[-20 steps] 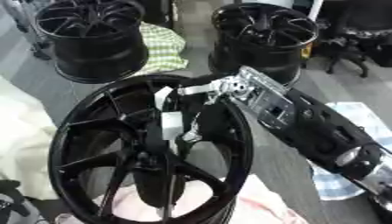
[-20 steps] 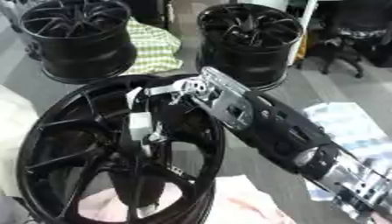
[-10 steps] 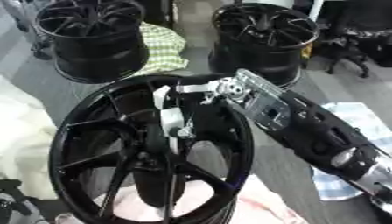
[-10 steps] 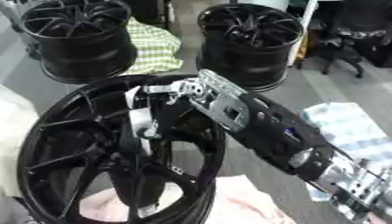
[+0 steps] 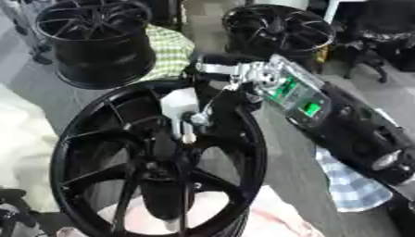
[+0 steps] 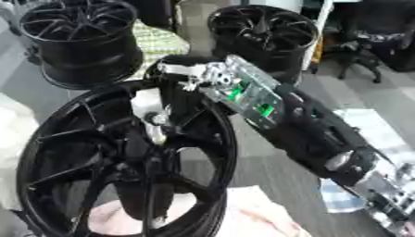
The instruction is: Pull the pin out of the wheel hub.
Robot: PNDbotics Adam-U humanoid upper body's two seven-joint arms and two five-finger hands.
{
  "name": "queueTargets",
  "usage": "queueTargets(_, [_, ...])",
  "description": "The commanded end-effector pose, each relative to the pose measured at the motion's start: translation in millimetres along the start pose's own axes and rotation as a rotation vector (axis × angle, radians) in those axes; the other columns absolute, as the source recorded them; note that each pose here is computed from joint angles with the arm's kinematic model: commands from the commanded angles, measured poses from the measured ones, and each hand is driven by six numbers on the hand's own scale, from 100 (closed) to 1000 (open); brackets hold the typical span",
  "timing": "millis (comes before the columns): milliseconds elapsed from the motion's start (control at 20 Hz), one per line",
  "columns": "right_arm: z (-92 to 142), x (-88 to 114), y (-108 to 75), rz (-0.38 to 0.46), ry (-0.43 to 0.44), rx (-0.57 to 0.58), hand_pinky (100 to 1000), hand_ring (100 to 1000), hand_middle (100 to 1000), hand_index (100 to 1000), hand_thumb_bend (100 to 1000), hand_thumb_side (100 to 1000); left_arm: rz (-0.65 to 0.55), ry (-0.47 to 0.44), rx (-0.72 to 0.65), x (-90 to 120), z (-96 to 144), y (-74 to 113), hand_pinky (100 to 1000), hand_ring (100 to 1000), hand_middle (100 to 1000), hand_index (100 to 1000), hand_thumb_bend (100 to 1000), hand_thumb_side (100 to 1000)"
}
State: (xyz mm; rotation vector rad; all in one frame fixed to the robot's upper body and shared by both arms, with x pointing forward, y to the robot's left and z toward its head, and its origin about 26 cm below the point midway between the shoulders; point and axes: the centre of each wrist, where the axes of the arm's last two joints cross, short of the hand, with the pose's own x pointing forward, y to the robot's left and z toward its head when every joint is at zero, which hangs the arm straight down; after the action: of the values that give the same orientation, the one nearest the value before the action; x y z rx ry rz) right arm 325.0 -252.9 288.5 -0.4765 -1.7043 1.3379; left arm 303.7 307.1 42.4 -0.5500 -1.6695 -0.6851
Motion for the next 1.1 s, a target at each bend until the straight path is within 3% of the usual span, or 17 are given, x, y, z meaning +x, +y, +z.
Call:
queueTargets(50, [46.7,3.5,-42.4,0.035,0.017,-0.221,662,586,451,561,259,320,-0.039,0.013,0.017,7.8,7.7,8.8,571,243,543,767,100,878])
queueTargets(150, [71.9,-20.8,-39.1,-0.002,0.086,-0.360,660,584,463,577,277,327,-0.043,0.018,0.032,8.1,12.7,11.2,571,246,543,767,100,878])
queueTargets(250, [95.7,-50.1,-17.7,-0.037,0.202,-0.497,665,592,488,608,301,317,-0.047,0.022,0.046,8.6,17.0,13.3,571,247,543,767,100,879])
queueTargets(400, [135.8,-98.0,46.8,-0.090,0.517,-0.673,691,648,600,728,402,245,-0.056,0.029,0.065,9.5,23.7,16.0,571,236,543,767,100,883])
queueTargets(450, [150.2,-113.9,72.6,-0.119,0.642,-0.709,730,726,736,857,508,252,-0.060,0.032,0.068,9.6,25.1,16.5,571,229,543,767,100,884])
queueTargets(550, [177.7,-140.1,126.1,-0.186,0.873,-0.730,792,814,866,958,613,283,-0.066,0.034,0.073,9.5,26.7,17.0,571,229,543,767,100,884])
queueTargets(650, [199.7,-156.8,176.9,-0.272,1.064,-0.739,825,866,924,988,642,288,-0.070,0.033,0.077,9.3,27.7,17.3,571,222,543,767,100,883])
queueTargets(750, [210.7,-164.4,218.0,-0.356,1.199,-0.784,823,866,927,987,643,292,-0.072,0.030,0.081,8.9,28.6,17.7,571,221,543,767,100,883])
queueTargets(900, [206.0,-162.7,260.0,-0.439,1.288,-0.895,792,826,882,961,608,294,-0.074,0.026,0.090,8.2,30.6,18.6,571,214,543,767,100,882])
queueTargets(1000, [193.1,-155.3,272.7,-0.456,1.268,-0.947,785,814,868,952,596,285,-0.075,0.028,0.095,7.4,32.1,18.9,571,213,543,767,100,883])
queueTargets(1100, [173.6,-144.6,274.2,-0.465,1.194,-0.997,760,781,823,925,558,277,-0.075,0.029,0.098,6.3,32.7,18.9,570,214,543,767,100,884])
